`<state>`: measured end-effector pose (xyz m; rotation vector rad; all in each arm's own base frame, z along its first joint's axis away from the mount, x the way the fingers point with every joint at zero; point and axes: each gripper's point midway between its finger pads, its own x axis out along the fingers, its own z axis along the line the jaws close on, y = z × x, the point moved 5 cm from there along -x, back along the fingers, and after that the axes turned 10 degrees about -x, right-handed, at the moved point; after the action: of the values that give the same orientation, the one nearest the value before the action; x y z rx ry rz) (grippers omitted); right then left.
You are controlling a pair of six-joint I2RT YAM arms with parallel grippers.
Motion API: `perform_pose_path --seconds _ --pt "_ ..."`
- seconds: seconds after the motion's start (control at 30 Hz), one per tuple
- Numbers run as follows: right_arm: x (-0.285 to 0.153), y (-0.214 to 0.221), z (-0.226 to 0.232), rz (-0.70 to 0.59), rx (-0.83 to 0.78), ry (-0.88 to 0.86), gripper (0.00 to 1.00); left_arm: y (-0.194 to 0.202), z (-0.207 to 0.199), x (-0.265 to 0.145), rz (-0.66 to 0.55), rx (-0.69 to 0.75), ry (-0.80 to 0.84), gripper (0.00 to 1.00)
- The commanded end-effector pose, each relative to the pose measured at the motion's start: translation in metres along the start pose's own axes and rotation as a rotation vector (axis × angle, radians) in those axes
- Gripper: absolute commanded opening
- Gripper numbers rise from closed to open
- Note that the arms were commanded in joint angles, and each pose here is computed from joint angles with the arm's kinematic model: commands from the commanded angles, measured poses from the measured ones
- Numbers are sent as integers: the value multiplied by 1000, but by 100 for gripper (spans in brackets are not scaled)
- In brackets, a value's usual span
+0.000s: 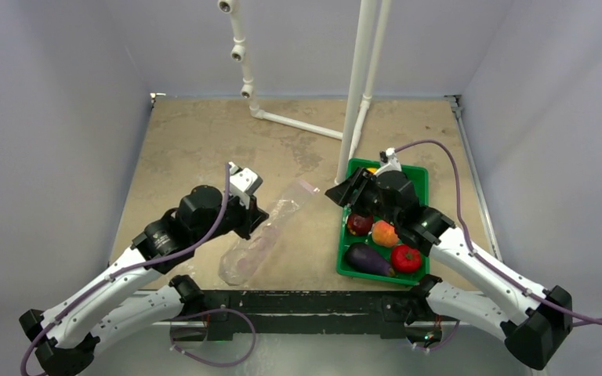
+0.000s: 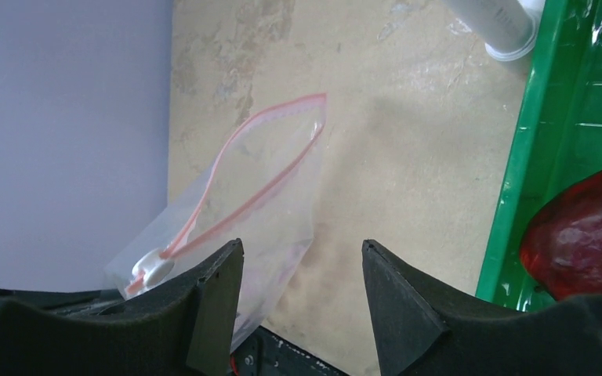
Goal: Place the food in the zip-top bag and seal the zipper
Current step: Open the zipper of the food storage bag at the center of the board.
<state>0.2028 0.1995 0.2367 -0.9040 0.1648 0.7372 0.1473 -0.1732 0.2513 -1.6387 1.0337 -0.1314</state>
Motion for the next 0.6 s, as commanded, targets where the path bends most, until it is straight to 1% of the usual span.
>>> perform_pose_path --seconds 0.0,0.27,0.57 --pt "8 -2 15 -2 50 -82 59 -7 -12 -5 -44 37 96 0" --pt "29 -6 11 26 55 -79 58 -6 -20 -10 -53 52 159 0" --pt "30 -26 0 18 18 -134 57 -5 -23 -11 -47 61 185 0"
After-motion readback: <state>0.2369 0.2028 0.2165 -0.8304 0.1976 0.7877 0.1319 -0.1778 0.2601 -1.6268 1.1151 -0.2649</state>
